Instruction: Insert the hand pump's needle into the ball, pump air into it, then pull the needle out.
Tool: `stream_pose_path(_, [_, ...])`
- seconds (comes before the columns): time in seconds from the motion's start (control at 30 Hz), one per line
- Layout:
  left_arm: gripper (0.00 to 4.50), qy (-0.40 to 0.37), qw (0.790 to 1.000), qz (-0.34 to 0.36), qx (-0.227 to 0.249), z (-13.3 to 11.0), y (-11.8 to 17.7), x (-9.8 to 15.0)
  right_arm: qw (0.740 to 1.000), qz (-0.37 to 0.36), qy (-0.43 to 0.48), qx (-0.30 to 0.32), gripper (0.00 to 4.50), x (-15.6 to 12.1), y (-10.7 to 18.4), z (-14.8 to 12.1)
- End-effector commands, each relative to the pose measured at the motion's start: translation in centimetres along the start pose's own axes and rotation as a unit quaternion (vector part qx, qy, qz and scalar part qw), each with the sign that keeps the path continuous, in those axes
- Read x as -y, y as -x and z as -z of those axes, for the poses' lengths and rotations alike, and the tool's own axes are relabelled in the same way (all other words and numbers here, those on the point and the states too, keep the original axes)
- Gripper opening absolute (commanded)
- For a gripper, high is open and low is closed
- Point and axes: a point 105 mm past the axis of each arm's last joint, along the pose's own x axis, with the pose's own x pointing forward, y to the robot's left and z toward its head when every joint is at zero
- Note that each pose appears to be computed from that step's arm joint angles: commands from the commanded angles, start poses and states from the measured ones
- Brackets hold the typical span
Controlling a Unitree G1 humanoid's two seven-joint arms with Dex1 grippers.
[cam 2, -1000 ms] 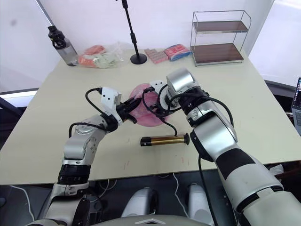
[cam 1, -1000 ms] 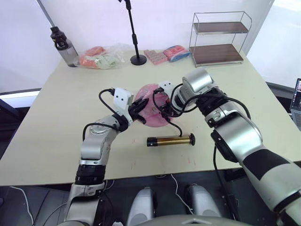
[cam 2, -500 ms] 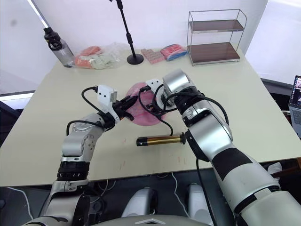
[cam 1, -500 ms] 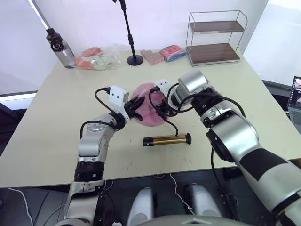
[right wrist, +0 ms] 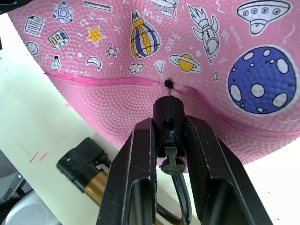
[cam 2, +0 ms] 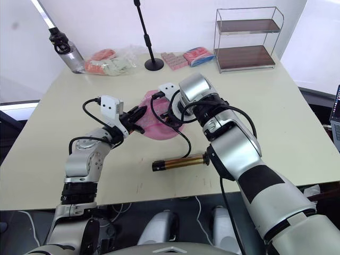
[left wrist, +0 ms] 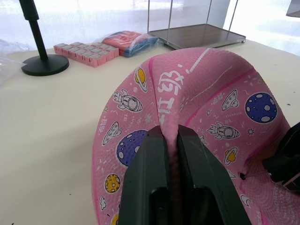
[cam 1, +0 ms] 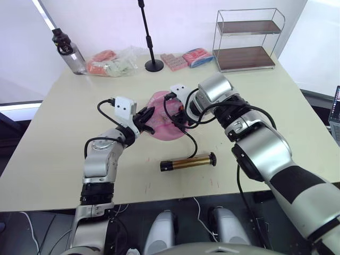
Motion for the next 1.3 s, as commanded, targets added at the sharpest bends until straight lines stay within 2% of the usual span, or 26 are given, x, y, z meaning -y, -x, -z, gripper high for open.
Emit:
stream_pose_path(0.03, [0.02, 0.036, 0.996, 0.035, -0.072, 4.5, -0.3, 2.5, 0.999, -0.038, 0.031, 0.014, 0.36, -2.6, -1.0, -1.0])
stream_pose_path(0.3, [0.02, 0.040, 0.996, 0.030, -0.077, 5.0, -0.1, 2.3, 0.998, -0.030, 0.052, 0.024, 0.36, -1.6, -0.9, -1.2])
stream_pose_path(0.47, [0.02, 0.039, 0.996, 0.028, -0.077, 5.0, -0.2, 2.2, 0.993, -0.014, 0.114, 0.039, 0.36, -0.8, 0.1, -2.0])
stream_pose_path(0.93, [0.02, 0.032, 0.996, 0.036, -0.075, 4.8, -0.8, 2.1, 0.991, -0.006, 0.118, 0.064, 0.36, 0.1, 1.8, -2.3])
stream_pose_path(0.97, [0.00, 0.031, 0.996, 0.036, -0.075, 4.8, -0.8, 2.1, 0.990, -0.003, 0.123, 0.070, 1.16, 0.2, 2.1, -2.5])
stream_pose_path(1.0, [0.00, 0.031, 0.996, 0.036, -0.075, 4.9, -0.8, 2.1, 0.989, -0.001, 0.125, 0.074, 1.16, 0.3, 2.4, -2.5])
stream_pose_path(1.07, [0.00, 0.030, 0.996, 0.037, -0.075, 4.8, -0.9, 2.1, 0.989, 0.000, 0.127, 0.081, 1.98, 0.3, 3.0, -2.7])
stream_pose_path(1.1, [0.00, 0.030, 0.996, 0.037, -0.075, 4.8, -0.9, 2.1, 0.988, -0.002, 0.128, 0.083, 2.15, 0.3, 3.2, -2.6])
stream_pose_path(1.13, [0.00, 0.030, 0.996, 0.036, -0.075, 4.9, -0.9, 2.1, 0.988, -0.004, 0.129, 0.084, 2.82, 0.3, 3.4, -2.6])
stream_pose_path(1.3, [0.00, 0.031, 0.996, 0.038, -0.075, 4.9, -0.9, 2.2, 0.987, 0.007, 0.131, 0.093, 2.82, 1.0, 4.2, -2.3])
